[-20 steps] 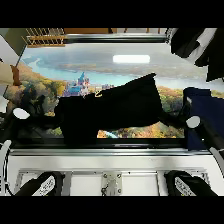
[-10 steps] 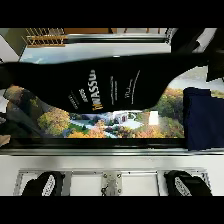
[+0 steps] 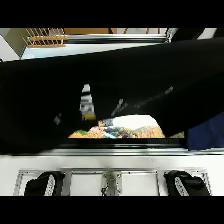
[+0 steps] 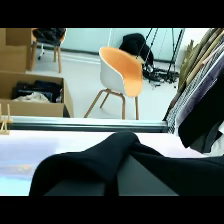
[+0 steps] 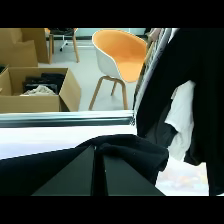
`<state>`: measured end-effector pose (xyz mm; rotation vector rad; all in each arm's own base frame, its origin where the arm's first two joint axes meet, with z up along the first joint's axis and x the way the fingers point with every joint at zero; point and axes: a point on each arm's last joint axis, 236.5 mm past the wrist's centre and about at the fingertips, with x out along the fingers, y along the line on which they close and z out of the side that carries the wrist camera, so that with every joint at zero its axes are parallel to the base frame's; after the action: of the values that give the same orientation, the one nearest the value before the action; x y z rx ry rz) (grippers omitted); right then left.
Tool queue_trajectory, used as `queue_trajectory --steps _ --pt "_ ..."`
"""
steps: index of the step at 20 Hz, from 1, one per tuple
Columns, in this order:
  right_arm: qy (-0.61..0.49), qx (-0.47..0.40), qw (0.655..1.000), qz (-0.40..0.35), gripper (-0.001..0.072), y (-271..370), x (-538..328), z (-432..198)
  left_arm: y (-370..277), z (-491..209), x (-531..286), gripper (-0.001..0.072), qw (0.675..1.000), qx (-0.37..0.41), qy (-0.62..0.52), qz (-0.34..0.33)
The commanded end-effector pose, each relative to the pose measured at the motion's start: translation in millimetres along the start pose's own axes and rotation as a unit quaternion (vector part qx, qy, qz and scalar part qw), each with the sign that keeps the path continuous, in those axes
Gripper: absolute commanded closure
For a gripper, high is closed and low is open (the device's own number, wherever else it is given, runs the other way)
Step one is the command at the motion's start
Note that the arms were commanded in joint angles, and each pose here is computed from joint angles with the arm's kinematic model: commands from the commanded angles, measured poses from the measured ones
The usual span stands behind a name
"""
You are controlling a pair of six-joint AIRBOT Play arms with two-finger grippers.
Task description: Fold the clothes and pants, and hang the long-sleeved shirts on hangers.
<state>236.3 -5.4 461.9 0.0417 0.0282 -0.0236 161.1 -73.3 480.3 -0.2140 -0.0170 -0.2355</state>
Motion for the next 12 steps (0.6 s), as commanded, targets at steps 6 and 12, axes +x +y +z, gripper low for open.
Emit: queue_trajectory --steps 6,12 --pt "0.22 0.029 0.975 0.008 0.07 -0.9 93.5 -111.5 95.4 -128.0 129.5 0.0701 0.961 -0.125 0.244 0.038" --pt "0.457 0.044 0.888 -0.002 0.07 -14.8 226.0 -309.0 157.6 -332.9 264.7 0.0701 0.883 -0.169 0.437 0.029"
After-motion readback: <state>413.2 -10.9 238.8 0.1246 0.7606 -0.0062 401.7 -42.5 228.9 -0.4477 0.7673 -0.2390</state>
